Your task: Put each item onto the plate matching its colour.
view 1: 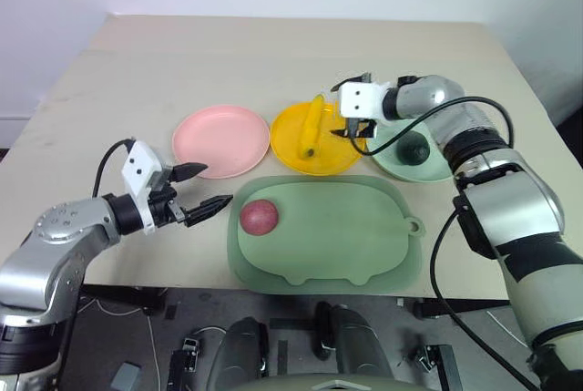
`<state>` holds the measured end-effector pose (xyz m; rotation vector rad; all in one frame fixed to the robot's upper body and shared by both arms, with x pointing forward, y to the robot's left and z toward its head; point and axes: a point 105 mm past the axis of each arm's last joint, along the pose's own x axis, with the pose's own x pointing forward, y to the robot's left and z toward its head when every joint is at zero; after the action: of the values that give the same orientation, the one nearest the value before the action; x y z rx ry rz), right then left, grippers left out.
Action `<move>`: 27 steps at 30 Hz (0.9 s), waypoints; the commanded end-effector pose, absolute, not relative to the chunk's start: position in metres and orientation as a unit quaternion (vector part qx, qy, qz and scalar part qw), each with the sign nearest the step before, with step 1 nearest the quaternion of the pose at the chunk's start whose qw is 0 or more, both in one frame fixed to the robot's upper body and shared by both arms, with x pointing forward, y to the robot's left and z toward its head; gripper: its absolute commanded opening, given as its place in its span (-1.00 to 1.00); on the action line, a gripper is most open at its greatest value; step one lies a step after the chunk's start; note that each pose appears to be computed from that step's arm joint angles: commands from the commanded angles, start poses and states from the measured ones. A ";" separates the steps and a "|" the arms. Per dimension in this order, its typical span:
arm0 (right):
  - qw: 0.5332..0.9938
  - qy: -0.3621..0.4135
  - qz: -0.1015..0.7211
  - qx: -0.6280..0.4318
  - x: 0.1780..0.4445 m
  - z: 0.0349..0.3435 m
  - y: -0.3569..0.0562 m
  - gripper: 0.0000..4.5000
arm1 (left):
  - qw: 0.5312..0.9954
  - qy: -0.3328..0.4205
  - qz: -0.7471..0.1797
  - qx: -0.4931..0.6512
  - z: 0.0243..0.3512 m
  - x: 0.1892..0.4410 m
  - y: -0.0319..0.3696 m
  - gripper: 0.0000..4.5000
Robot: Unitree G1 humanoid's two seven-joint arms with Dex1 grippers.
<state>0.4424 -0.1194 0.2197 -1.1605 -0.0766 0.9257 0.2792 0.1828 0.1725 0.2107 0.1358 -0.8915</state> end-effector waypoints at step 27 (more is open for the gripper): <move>0.816 -0.039 0.496 -0.294 0.323 0.223 -0.155 0.98 | 0.728 0.143 -0.635 0.213 0.128 0.290 0.127 1.00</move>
<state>0.3350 -0.1556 0.2074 -0.6616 -0.0547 1.0291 0.2899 0.1307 0.1241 0.4454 0.3403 -1.3889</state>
